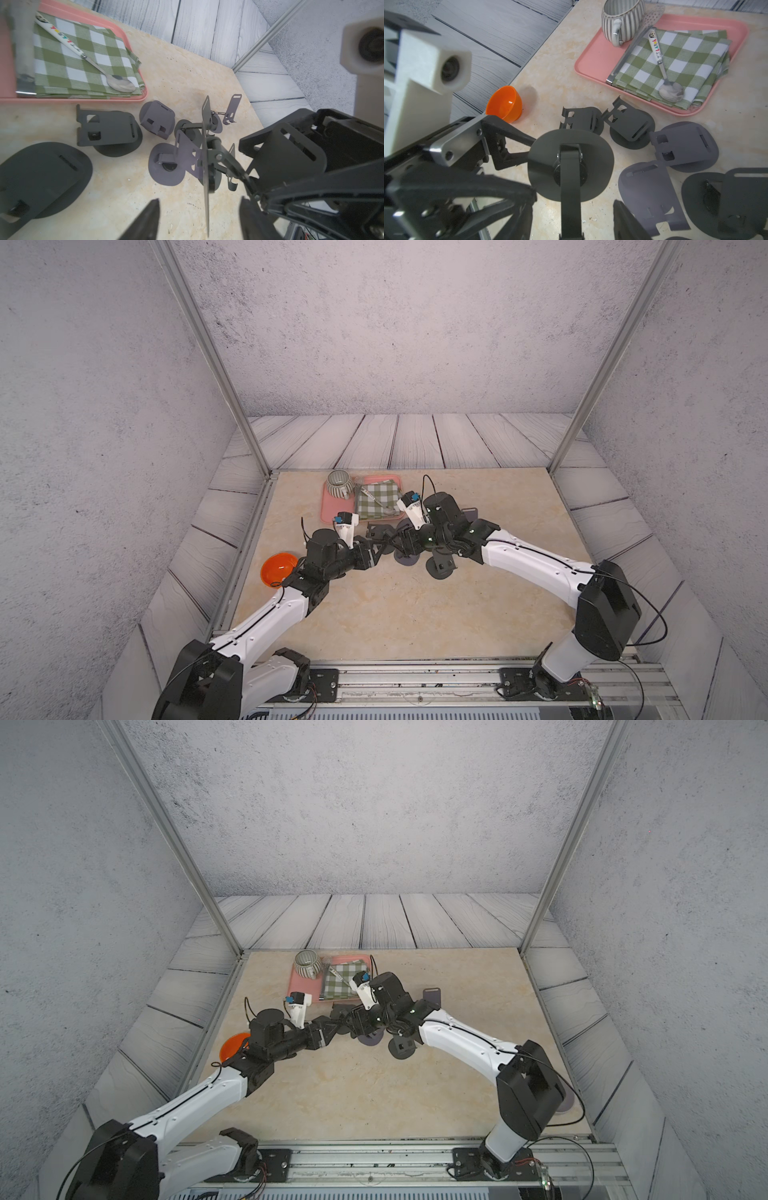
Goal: Open the phone stand
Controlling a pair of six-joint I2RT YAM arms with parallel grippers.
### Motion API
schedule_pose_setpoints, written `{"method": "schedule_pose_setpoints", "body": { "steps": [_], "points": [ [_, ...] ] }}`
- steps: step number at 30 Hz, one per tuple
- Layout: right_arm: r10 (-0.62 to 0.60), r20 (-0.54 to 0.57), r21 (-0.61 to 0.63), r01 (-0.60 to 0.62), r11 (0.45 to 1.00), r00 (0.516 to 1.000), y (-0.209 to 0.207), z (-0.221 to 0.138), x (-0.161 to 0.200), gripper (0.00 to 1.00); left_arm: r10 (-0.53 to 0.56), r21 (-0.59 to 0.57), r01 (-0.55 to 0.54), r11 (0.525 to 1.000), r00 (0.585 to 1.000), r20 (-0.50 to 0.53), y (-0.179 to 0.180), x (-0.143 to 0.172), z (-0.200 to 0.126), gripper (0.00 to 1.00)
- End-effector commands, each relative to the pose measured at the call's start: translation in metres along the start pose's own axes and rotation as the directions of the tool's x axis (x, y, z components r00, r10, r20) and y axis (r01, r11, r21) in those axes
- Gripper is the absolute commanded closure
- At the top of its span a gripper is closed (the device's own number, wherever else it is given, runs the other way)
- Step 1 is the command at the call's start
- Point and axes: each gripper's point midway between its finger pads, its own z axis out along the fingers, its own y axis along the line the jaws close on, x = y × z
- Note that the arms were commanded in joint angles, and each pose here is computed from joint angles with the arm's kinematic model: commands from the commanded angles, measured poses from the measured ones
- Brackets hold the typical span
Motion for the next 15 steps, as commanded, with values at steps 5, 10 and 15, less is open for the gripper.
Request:
{"method": "schedule_pose_setpoints", "body": {
  "steps": [5, 10, 15],
  "points": [
    [-0.030, 0.004, 0.140, 0.029, 0.990, 1.000, -0.015, -0.023, -0.015, 0.43, 0.071, -0.271, -0.057, 0.961, 0.997, 0.042, 0.039, -0.008, -0.025, 0.02],
    [-0.031, -0.019, 0.250, 0.035, 0.968, 0.999, -0.030, -0.036, -0.017, 0.42, 0.092, -0.280, -0.083, 0.956, 0.996, 0.017, 0.043, -0.001, -0.025, 0.02],
    [-0.017, -0.037, 0.345, 0.029, 0.938, 0.999, -0.046, -0.051, -0.020, 0.42, 0.085, -0.272, -0.083, 0.959, 0.996, -0.004, 0.044, 0.003, -0.021, 0.02]
  ]
}}
